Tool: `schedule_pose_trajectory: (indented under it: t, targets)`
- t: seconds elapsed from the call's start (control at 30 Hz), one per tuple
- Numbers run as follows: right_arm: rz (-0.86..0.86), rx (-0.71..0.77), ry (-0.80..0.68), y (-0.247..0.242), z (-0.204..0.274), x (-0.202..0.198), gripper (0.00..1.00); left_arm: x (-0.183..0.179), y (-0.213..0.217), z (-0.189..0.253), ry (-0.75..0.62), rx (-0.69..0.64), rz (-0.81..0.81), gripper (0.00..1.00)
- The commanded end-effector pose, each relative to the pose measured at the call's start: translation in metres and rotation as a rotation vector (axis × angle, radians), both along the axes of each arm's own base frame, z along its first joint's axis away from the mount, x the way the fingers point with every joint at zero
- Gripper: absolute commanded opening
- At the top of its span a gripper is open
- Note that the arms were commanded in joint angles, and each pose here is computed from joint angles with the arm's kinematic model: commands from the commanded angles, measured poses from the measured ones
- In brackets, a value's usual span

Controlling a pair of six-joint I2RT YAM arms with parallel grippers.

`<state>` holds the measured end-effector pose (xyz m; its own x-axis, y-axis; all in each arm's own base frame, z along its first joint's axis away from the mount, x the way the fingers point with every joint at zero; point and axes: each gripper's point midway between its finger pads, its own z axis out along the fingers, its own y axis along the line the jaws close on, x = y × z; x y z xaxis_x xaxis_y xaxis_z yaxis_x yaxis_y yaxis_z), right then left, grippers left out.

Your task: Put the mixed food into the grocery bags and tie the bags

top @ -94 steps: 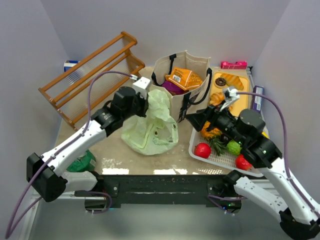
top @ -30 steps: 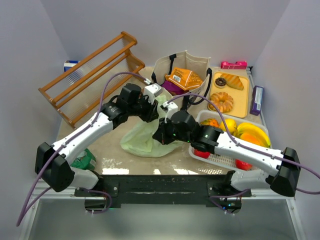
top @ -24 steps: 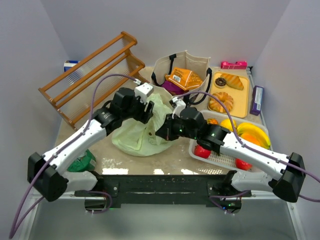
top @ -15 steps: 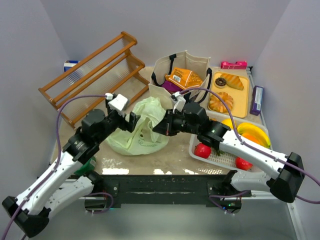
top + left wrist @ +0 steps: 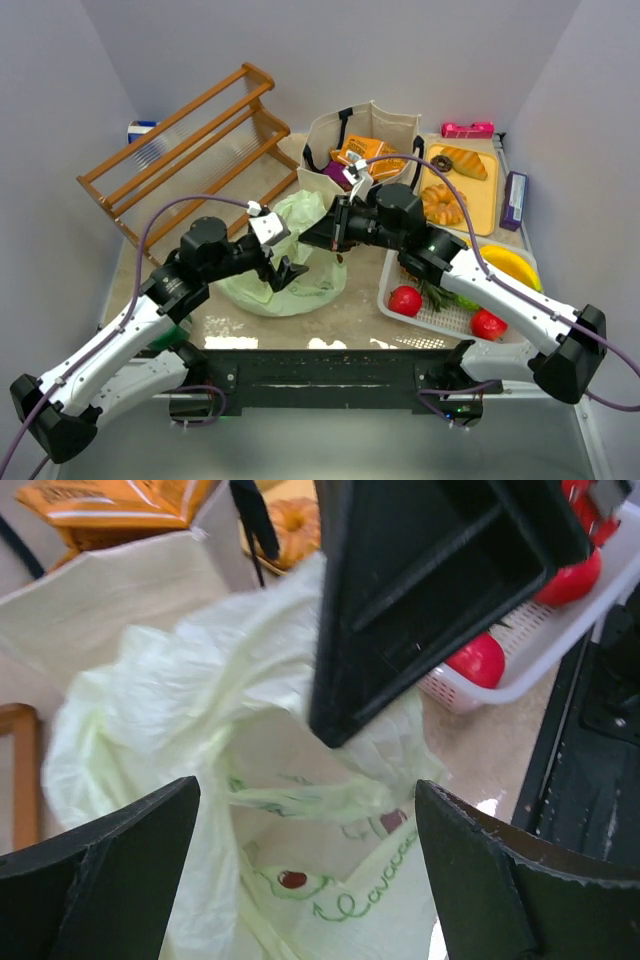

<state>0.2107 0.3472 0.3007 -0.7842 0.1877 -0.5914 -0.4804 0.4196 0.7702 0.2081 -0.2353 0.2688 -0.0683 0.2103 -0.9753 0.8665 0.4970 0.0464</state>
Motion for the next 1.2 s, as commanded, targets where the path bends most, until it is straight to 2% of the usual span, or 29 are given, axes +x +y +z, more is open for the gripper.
schedule_pose_trajectory:
  t: [0.0,0.17,0.27,0.3,0.33,0.4,0.43,0.5,0.57,0.63,0.67,0.7,0.77,0.87,0.9,1.03,1.17]
  targets:
    - [0.001,0.062,-0.045,0.006,0.032,0.008,0.00,-0.012,-0.016,0.024,0.001,-0.057,-0.084,0.94]
    - [-0.011,0.048,-0.040,0.007,0.027,0.014,0.00,-0.009,-0.026,0.030,-0.003,-0.101,-0.099,0.94]
    - [-0.010,0.048,-0.037,0.007,0.025,0.014,0.00,0.003,-0.026,0.033,-0.027,-0.122,-0.044,0.93]
    - [-0.013,0.047,-0.038,0.007,0.025,0.014,0.00,0.005,-0.027,0.032,0.001,-0.144,-0.023,0.91]
    - [-0.019,0.043,-0.037,0.006,0.023,0.015,0.00,0.011,-0.026,0.029,0.006,-0.144,0.002,0.72]
    - [-0.033,0.028,-0.040,0.003,0.022,0.018,0.00,0.015,-0.030,0.030,0.009,-0.150,0.004,0.46]
    - [-0.047,0.022,-0.043,-0.001,0.022,0.023,0.00,0.021,-0.031,0.027,0.021,-0.141,0.021,0.20]
    - [-0.067,0.003,-0.048,-0.011,0.021,0.027,0.08,0.027,-0.030,0.026,0.033,-0.135,0.055,0.00]
    - [-0.117,-0.009,-0.066,-0.025,0.025,0.037,0.39,0.037,-0.027,0.034,0.026,-0.146,0.110,0.00]
    - [-0.211,-0.047,-0.107,-0.048,0.031,0.043,0.65,0.050,-0.025,0.045,0.017,-0.162,0.168,0.00]
    - [-0.248,-0.061,-0.125,-0.057,0.033,0.045,0.83,0.055,-0.024,0.047,0.020,-0.163,0.189,0.00]
    - [-0.280,-0.084,-0.139,-0.066,0.031,0.045,0.87,0.062,-0.022,0.049,0.036,-0.174,0.215,0.00]
    - [-0.370,-0.078,-0.182,-0.088,0.034,0.043,0.89,0.078,-0.019,0.054,0.060,-0.198,0.245,0.00]
    - [-0.382,-0.060,-0.226,-0.099,0.026,0.035,0.81,0.095,-0.017,0.060,0.111,-0.273,0.245,0.00]
    - [-0.369,-0.061,-0.225,-0.096,0.020,0.033,0.72,0.095,-0.018,0.059,0.137,-0.291,0.237,0.00]
    - [-0.267,-0.102,-0.182,-0.066,-0.023,0.018,0.61,0.102,-0.020,0.051,0.163,-0.321,0.236,0.00]
    - [-0.209,-0.178,-0.207,-0.026,-0.047,0.006,0.60,0.102,-0.019,0.042,0.195,-0.338,0.222,0.00]
